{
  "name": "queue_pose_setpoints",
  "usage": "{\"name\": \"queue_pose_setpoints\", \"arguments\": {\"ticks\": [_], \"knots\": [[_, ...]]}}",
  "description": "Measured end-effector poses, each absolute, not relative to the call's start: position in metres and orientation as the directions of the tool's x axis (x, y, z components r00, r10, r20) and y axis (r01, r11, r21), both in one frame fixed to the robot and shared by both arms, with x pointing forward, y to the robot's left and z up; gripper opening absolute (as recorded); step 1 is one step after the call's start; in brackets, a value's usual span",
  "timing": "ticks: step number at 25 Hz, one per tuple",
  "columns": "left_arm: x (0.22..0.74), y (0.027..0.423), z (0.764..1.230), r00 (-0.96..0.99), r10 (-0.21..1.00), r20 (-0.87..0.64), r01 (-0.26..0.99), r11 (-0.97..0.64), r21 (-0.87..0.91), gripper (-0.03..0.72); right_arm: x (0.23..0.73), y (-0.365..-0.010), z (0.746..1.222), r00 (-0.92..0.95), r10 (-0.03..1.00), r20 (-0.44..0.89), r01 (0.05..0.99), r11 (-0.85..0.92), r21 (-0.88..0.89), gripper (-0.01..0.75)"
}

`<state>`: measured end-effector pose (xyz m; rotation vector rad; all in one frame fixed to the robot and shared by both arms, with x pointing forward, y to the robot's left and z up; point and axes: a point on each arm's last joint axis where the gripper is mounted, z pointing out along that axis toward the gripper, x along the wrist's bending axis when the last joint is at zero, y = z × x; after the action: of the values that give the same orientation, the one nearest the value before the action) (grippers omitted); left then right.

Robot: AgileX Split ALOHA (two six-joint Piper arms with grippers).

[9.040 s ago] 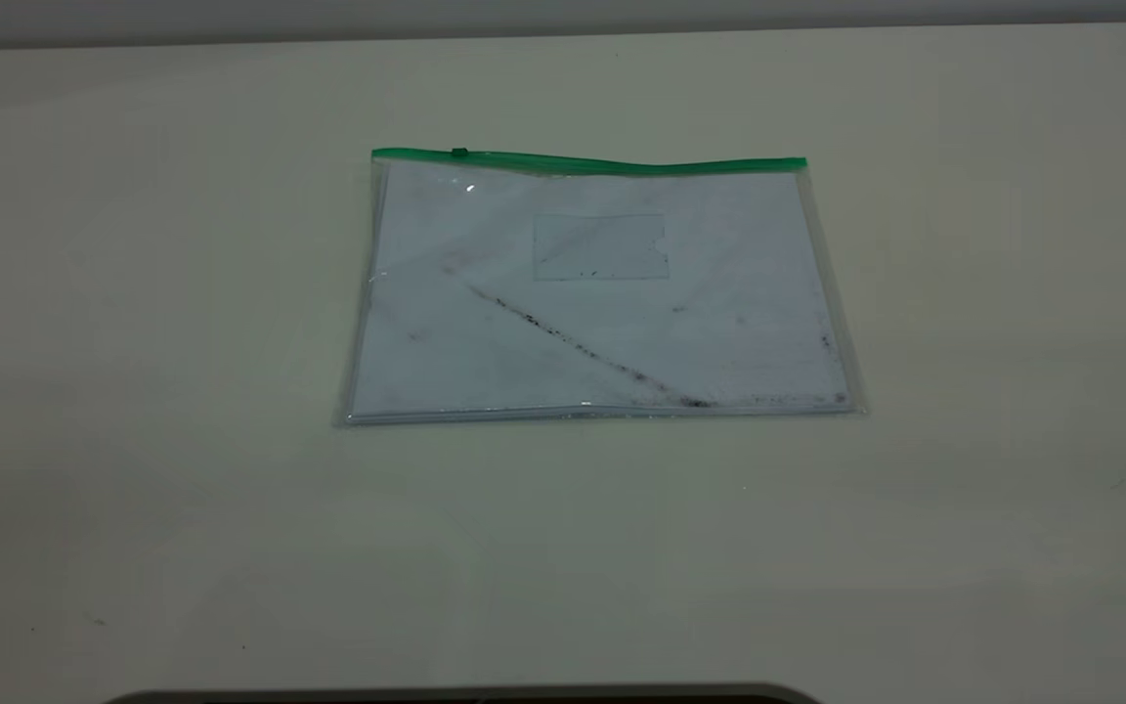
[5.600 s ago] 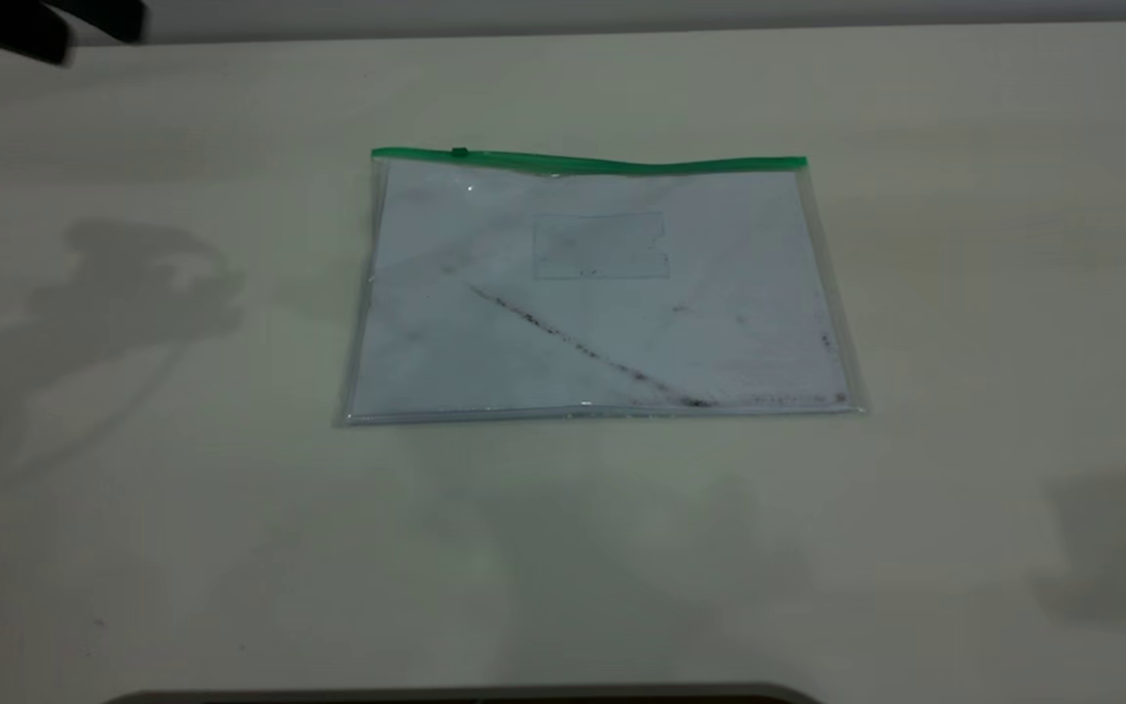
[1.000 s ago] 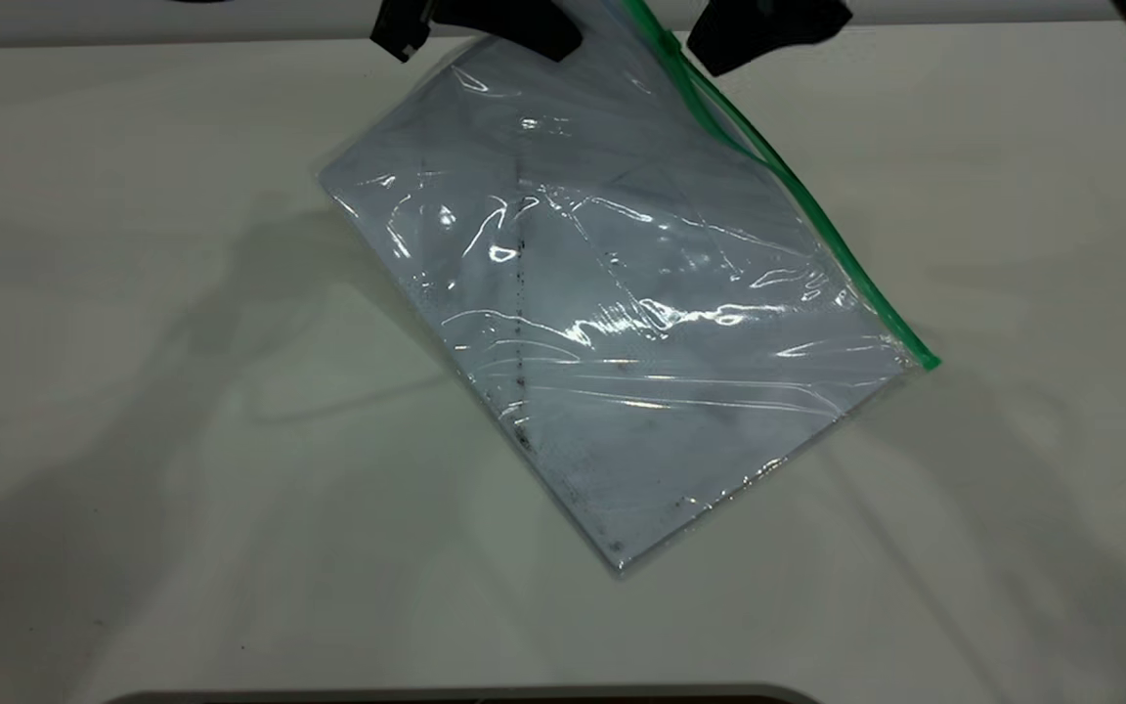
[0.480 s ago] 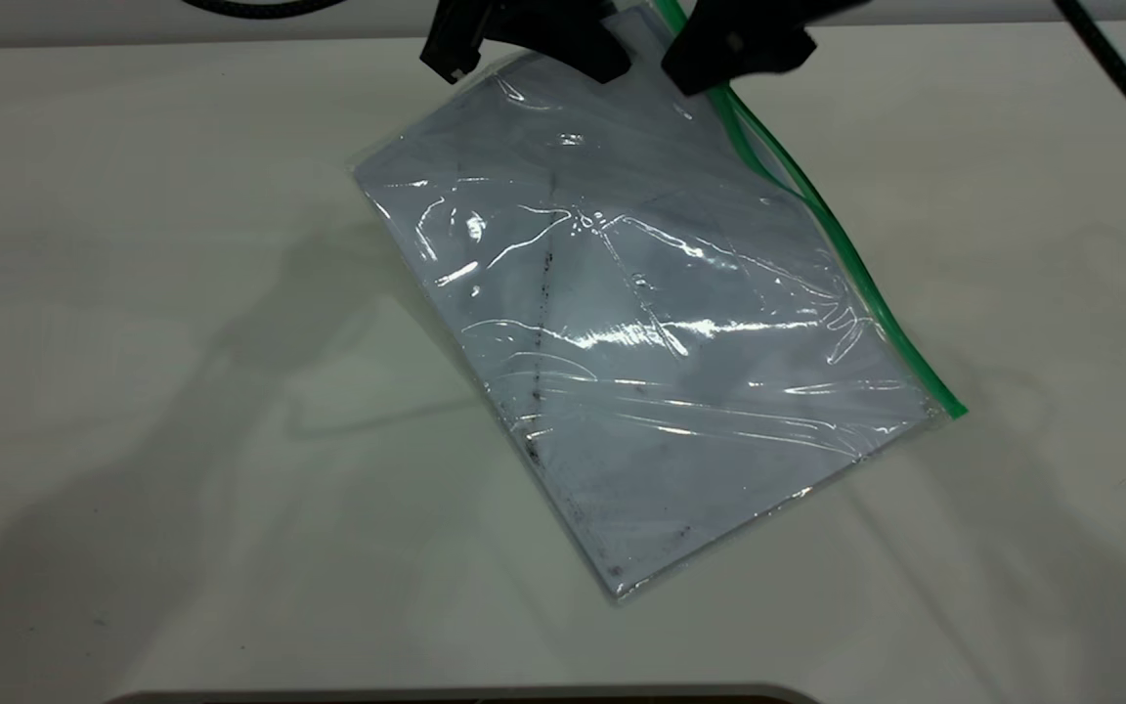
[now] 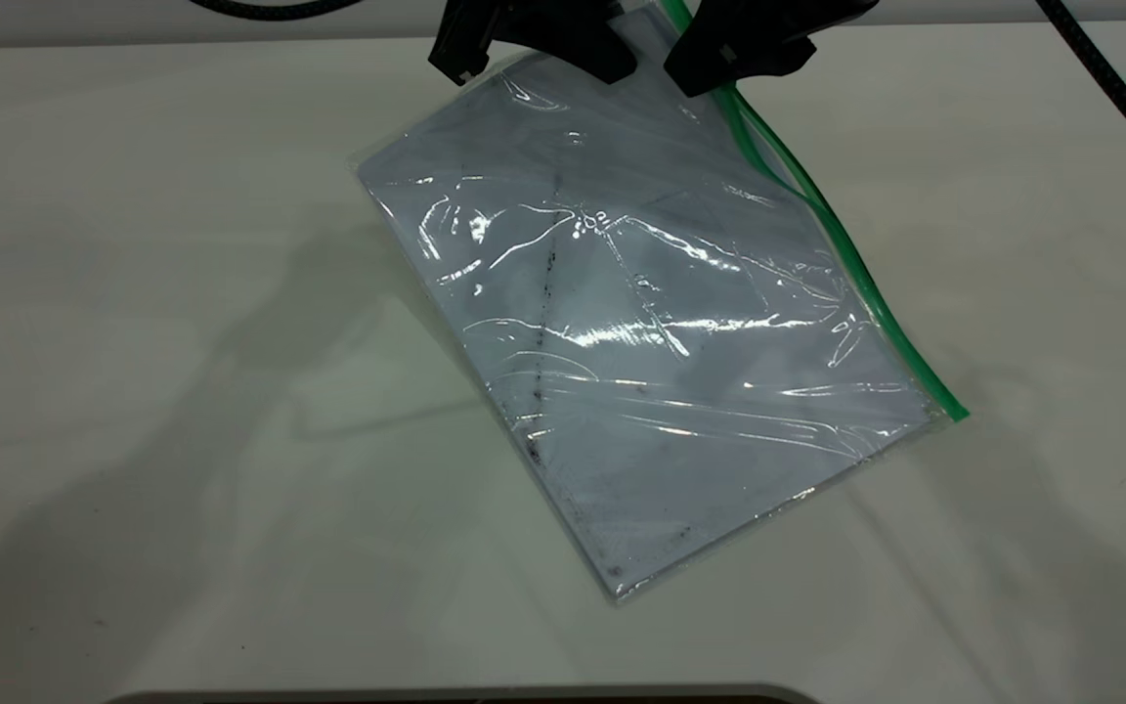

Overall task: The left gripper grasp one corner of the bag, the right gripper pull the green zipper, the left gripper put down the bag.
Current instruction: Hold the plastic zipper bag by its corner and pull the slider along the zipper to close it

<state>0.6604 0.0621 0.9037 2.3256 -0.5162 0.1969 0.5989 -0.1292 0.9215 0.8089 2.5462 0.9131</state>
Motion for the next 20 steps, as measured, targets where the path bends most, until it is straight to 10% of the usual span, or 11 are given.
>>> {"name": "queue_pose_setpoints", "arguments": {"ticks": [20], "knots": [[0.661, 0.062, 0.904, 0.908, -0.306, 0.287, -0.42, -0.651, 0.633, 0.054, 0.601, -0.13, 0.903, -0.789, 0.606, -0.1, 0.421, 0.653, 0.63, 0.17]]}}
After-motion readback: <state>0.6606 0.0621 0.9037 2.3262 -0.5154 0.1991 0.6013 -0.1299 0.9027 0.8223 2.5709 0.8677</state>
